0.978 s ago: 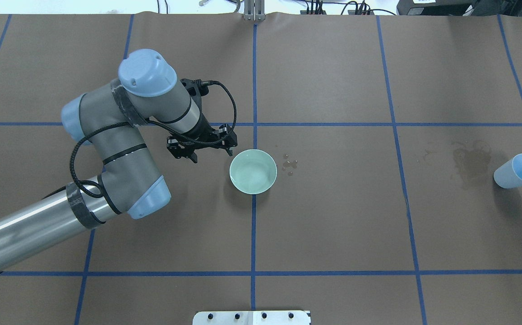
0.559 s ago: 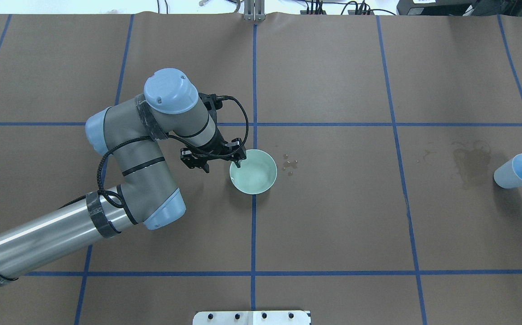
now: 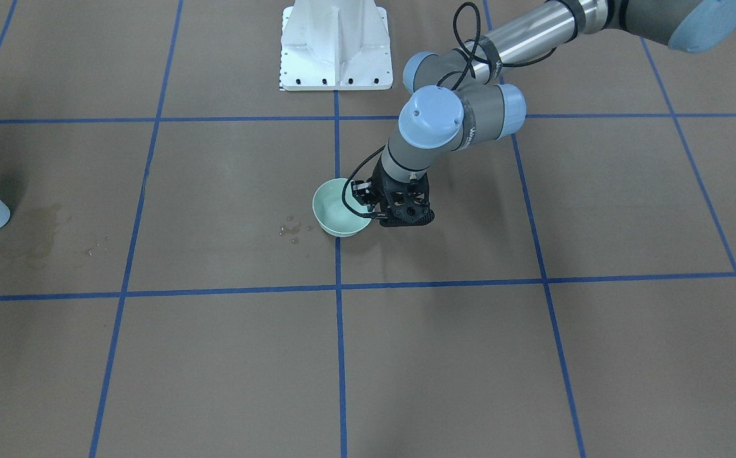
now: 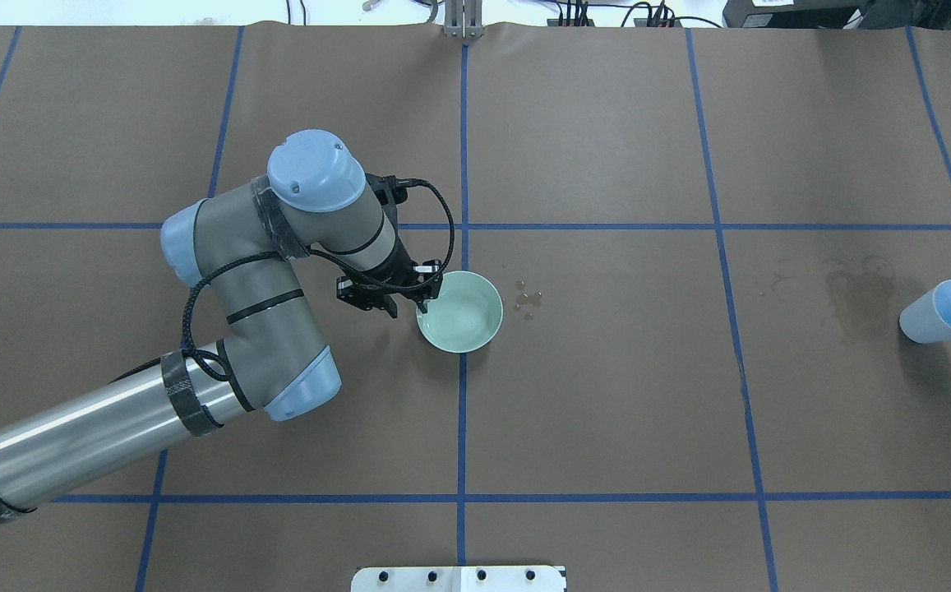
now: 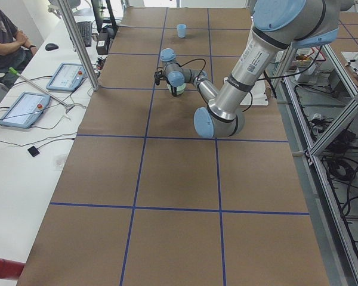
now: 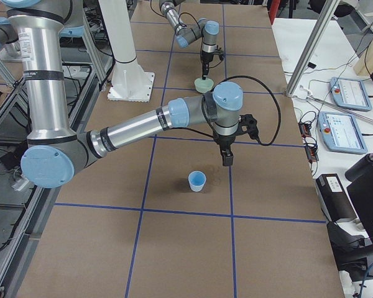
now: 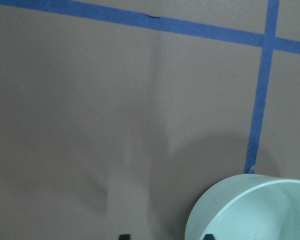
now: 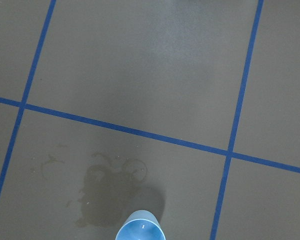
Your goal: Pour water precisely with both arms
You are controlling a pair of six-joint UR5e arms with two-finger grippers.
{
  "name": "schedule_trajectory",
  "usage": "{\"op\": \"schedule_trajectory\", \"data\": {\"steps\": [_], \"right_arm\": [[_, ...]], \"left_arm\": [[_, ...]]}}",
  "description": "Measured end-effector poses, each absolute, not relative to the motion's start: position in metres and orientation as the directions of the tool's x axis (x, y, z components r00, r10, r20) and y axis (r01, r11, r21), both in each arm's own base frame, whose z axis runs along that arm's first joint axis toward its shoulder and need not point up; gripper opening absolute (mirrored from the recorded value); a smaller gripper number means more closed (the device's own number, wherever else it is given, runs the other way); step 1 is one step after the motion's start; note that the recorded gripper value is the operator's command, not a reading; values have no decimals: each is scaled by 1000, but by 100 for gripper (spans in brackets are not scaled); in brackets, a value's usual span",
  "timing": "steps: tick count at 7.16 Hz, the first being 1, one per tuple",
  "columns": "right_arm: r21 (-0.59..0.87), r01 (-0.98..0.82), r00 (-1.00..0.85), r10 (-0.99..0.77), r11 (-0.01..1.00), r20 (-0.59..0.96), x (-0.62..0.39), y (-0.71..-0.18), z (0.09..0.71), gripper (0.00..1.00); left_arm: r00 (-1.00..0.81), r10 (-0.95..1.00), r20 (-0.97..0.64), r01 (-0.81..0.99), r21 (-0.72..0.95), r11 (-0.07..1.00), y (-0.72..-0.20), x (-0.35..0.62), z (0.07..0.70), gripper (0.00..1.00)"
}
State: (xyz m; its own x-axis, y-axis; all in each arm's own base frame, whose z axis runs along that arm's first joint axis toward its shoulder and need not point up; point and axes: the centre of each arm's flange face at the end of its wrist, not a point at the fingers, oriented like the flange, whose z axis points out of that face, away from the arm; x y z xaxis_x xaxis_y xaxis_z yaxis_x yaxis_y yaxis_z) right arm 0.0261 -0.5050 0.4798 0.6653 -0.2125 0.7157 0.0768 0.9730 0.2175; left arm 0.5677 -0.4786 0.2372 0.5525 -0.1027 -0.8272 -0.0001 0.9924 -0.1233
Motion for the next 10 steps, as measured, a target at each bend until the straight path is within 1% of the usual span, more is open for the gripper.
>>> {"op": "schedule_trajectory", "data": {"steps": [3, 6, 8, 9, 10], "right_arm": [[210, 71, 653, -205, 975, 729, 26, -504, 480, 99], [210, 69, 653, -203, 975, 730, 26, -504, 479, 99], [209, 68, 655, -202, 976, 728, 26, -506, 479, 99], [209, 68, 657, -202, 976, 726, 26, -506, 479, 99], [210, 68, 660, -202, 975, 724, 26, -506, 479, 99]], "left_arm": [[537, -102, -837, 4, -119, 993, -479, 560, 228, 0], [481, -126, -868, 44, -120, 992, -504, 503, 206, 0], [457, -143, -878, 13, -154, 988, -518, 433, 244, 0], [464, -114, -879, -8, -133, 991, -518, 397, 279, 0], [482, -64, -874, -35, -92, 995, -515, 353, 329, 0]]}}
